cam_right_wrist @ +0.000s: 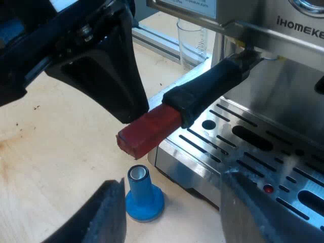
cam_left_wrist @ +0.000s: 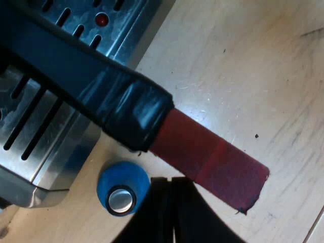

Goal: Put the handle in the coffee machine

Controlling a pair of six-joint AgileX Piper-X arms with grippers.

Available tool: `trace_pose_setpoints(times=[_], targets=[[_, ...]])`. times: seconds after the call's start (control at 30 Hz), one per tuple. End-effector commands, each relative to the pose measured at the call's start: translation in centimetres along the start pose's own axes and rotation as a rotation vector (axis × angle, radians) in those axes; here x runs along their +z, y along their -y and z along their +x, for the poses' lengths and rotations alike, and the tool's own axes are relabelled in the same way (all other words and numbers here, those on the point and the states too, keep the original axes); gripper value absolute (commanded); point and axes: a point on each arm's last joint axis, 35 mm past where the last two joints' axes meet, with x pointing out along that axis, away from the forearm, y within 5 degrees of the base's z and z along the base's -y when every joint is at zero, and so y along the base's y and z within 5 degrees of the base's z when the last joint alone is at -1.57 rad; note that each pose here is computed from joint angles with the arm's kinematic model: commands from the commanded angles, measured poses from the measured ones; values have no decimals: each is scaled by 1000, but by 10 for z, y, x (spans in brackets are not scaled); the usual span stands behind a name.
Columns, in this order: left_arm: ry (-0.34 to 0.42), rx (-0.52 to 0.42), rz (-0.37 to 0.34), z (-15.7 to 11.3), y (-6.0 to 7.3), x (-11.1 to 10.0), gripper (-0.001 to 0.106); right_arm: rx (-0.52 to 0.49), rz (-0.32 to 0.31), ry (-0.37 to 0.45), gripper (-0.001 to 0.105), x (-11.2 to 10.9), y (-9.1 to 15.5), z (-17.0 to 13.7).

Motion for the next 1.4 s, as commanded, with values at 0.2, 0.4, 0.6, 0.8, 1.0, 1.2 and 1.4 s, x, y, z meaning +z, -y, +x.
trace_pose_setpoints(times=[0.2,0.4,0.6,0.8,1.0,1.2,1.4], targets=[[91,-300,49,3,17,11,0,-2,-1,26,45,6,2,-3],[-3,-53,48,4,8,3,0,-2,-1,26,45,6,2,-3],[-65,-19,17,2,4,-5,0,-2,-1,26,45,6,2,-3],[-23,21,-24,-12,-5,-10,0,-2,-1,26,45,6,2,-3],[66,82,-94,-45,-13,-26,0,-2,-1,26,45,6,2,-3],[168,136,-116,-73,-10,-41,0,-2,-1,26,46,6,2,-3],[269,128,-118,-96,-1,-55,0,-2,25,26,73,6,2,-3]])
